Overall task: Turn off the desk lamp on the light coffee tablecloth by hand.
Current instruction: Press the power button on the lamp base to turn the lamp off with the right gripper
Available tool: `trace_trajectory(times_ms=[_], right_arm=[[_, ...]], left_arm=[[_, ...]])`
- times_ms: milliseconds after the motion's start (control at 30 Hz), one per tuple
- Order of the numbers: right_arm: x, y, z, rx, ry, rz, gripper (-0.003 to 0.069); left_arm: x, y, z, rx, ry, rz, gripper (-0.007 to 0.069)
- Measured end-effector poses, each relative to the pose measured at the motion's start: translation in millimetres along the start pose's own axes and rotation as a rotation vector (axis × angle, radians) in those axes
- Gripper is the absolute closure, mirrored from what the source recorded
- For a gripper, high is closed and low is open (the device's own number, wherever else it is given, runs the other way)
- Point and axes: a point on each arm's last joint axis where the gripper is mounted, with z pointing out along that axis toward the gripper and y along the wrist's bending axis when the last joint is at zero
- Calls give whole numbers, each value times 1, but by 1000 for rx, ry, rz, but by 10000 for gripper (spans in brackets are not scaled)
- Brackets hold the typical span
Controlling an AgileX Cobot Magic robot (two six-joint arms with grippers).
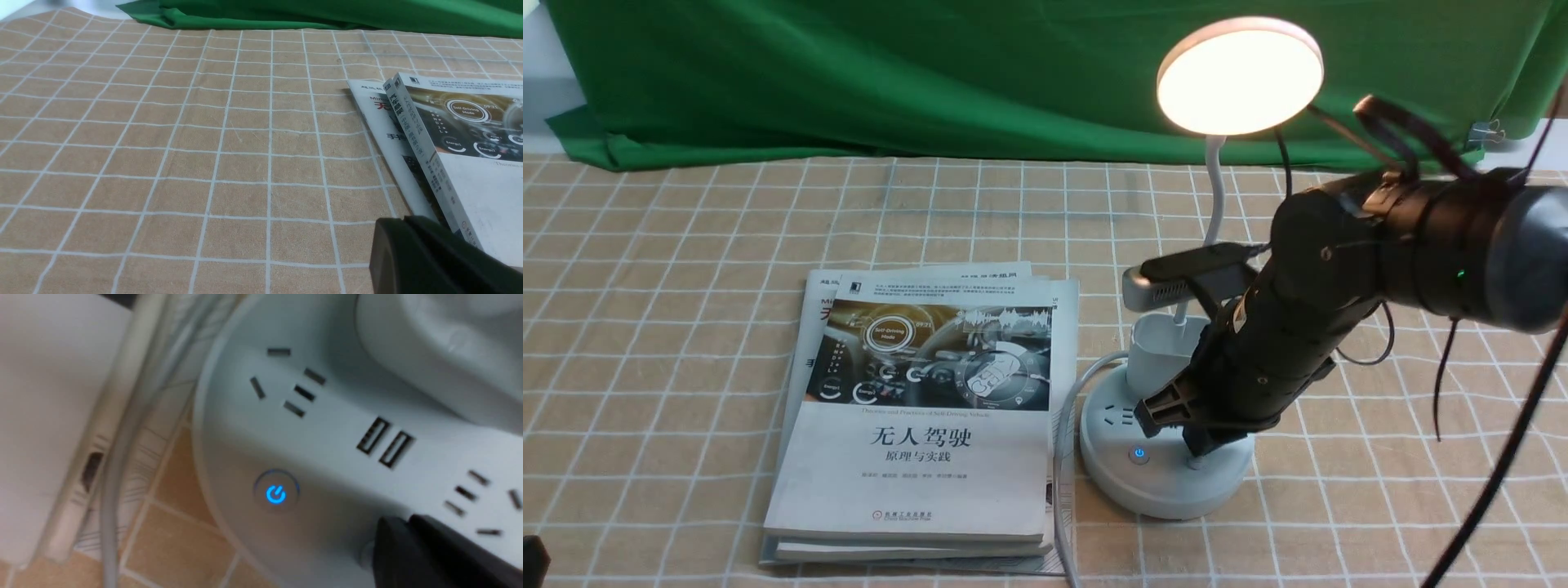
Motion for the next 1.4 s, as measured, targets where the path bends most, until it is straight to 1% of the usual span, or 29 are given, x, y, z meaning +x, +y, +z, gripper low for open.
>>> trace_trajectory(times_ms=[200,433,733,867,1067,1400], right_arm=[[-2,2,8,3,26,-9,621],[-3,2,3,5,16,-22,621],[2,8,-30,-3,-58,-30,621],[2,11,-25,-4,-45,-37,621],[2,9,3,4,40,-41,621],[1,9,2,5,37,-43,621]], left_arm=[[0,0,0,0,0,0,620],[0,0,0,0,0,0,620],[0,0,0,0,0,0,620],[0,0,0,0,0,0,620],[0,0,0,0,0,0,620],[0,0,0,0,0,1,620]])
